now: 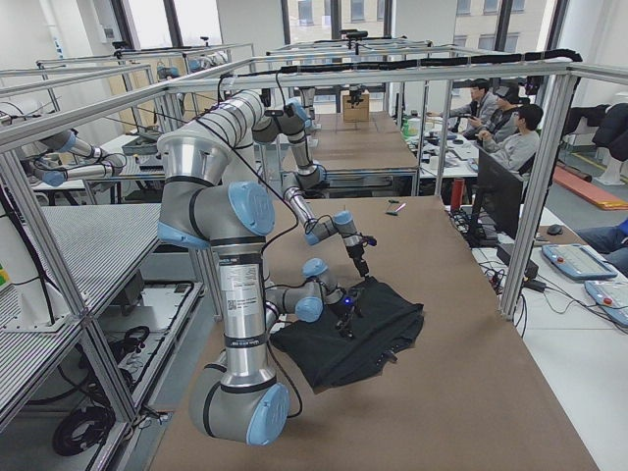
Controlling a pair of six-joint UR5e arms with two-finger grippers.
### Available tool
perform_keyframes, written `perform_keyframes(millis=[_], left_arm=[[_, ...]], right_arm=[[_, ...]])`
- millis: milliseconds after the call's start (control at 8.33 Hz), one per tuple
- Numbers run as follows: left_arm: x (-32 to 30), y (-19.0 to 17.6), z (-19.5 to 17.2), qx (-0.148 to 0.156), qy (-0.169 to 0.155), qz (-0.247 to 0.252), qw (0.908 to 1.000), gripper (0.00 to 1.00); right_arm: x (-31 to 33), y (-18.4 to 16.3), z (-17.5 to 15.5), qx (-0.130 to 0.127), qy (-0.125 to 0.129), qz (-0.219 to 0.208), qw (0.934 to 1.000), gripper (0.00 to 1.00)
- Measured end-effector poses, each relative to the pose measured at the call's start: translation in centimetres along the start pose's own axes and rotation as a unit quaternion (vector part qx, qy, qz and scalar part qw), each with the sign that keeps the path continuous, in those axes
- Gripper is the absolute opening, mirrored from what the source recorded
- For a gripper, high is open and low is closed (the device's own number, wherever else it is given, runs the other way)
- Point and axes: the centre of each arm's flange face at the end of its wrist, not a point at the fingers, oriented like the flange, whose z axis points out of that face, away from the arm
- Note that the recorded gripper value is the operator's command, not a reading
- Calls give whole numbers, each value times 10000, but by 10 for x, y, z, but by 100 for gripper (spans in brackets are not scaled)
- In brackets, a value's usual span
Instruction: Fold clothes
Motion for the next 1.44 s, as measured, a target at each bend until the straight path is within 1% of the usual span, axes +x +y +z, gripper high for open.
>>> perform_keyframes(millis=[120,240,360,720,840,1080,1200,1320,1440], left_arm=[[1,4,4,-28,-8,-30,10000,30],[2,6,5,-42,-8,-45,10000,20],[2,7,8,-53,-22,-47,10000,1],[4,4,8,-50,-17,-10,10000,0],[4,-8,4,-1,-7,32,10000,0],[10,-45,-8,39,51,185,9998,0],[17,-66,-8,57,61,208,9997,0],[34,-93,3,138,50,213,9997,0],[58,-124,24,250,-25,177,9995,0]], right_arm=[[1,-1,3,13,27,-15,10000,95],[2,-2,6,23,55,-27,10000,95],[3,-2,7,28,74,-34,10000,95],[4,-2,9,33,92,-40,9999,95],[4,-1,9,29,89,-37,9999,95],[3,-1,9,21,79,-30,10000,95],[3,-1,9,22,78,-28,10000,95],[3,-1,9,22,79,-30,10000,95],[3,-1,9,20,78,-32,10000,95]])
